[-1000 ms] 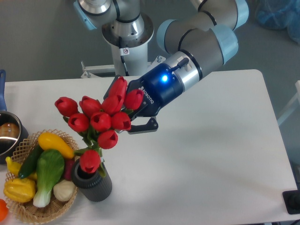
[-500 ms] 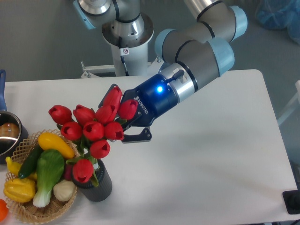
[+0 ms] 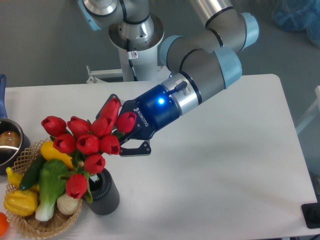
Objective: Insert the flowers into the vase
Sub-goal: 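Lower the tulip stems into the grey vase opening, then push the tulips further down into the vase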
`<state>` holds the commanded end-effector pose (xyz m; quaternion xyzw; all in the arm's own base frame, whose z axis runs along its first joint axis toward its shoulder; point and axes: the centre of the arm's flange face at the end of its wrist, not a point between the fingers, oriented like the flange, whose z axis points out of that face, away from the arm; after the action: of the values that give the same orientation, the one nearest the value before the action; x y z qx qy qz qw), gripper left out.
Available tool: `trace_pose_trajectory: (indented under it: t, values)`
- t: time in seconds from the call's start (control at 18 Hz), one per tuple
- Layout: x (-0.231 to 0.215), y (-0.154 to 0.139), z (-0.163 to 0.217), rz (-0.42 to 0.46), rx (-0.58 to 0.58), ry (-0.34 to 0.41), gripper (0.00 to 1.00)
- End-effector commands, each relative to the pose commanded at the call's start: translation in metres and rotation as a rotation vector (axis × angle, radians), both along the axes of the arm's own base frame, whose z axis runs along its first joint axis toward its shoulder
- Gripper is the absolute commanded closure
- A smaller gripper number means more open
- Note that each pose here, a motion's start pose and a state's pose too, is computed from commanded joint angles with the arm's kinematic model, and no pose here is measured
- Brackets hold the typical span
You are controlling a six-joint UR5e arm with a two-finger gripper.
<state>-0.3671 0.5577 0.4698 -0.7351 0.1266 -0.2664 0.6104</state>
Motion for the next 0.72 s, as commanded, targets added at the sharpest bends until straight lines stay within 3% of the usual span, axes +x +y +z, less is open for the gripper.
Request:
trace_pose_trajectory:
  t: [0.72]
  values:
    - [0.001,0.019,-0.063,-0.020,-0.061,-0.027,1.00]
